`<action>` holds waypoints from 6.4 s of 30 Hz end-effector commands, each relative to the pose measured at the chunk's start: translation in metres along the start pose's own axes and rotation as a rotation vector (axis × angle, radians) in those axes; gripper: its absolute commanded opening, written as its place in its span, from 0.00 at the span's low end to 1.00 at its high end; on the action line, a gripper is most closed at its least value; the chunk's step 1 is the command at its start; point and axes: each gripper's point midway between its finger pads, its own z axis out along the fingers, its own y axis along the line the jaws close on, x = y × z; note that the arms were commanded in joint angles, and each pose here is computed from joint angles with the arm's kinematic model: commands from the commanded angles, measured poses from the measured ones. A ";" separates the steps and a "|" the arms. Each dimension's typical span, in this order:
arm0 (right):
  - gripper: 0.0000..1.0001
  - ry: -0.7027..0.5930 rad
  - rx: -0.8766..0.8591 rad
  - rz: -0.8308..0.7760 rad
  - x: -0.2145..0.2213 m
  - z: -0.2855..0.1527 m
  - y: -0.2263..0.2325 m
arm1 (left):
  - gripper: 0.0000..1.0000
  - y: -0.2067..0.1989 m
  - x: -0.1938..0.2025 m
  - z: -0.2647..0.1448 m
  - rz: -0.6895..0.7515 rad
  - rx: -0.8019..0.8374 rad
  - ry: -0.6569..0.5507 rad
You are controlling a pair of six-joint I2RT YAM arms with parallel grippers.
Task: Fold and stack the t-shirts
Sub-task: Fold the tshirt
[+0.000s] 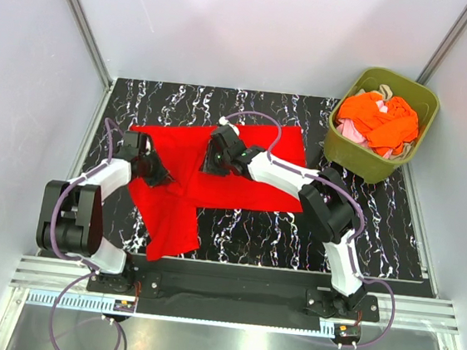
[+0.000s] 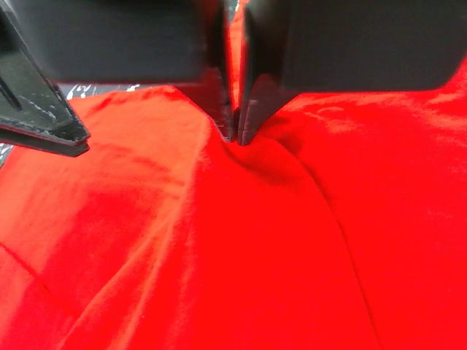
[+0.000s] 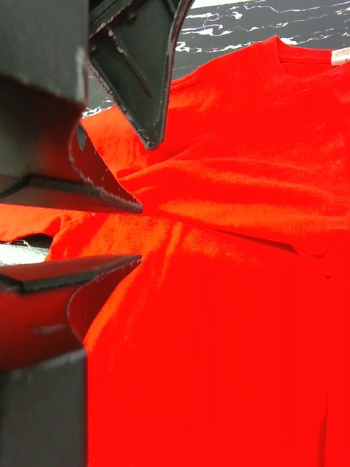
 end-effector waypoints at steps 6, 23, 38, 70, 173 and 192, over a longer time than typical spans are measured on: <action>0.38 -0.067 -0.083 -0.003 -0.025 -0.015 0.032 | 0.00 -0.043 -0.078 -0.013 -0.006 0.066 -0.126; 0.31 -0.066 -0.110 0.021 -0.032 0.027 0.043 | 0.00 -0.042 -0.166 -0.009 -0.031 0.044 -0.234; 0.32 -0.091 -0.109 0.101 -0.016 0.056 0.062 | 0.00 -0.033 -0.192 0.006 -0.005 -0.003 -0.259; 0.26 -0.110 0.070 0.130 0.006 0.101 0.061 | 0.00 -0.030 -0.185 0.011 0.020 0.003 -0.220; 0.05 0.203 -0.190 -0.263 0.028 -0.008 -0.002 | 0.00 -0.003 0.012 -0.015 0.101 -0.029 0.002; 0.00 0.291 -0.298 -0.166 0.034 -0.036 -0.003 | 0.00 0.014 0.021 -0.028 0.027 -0.141 0.059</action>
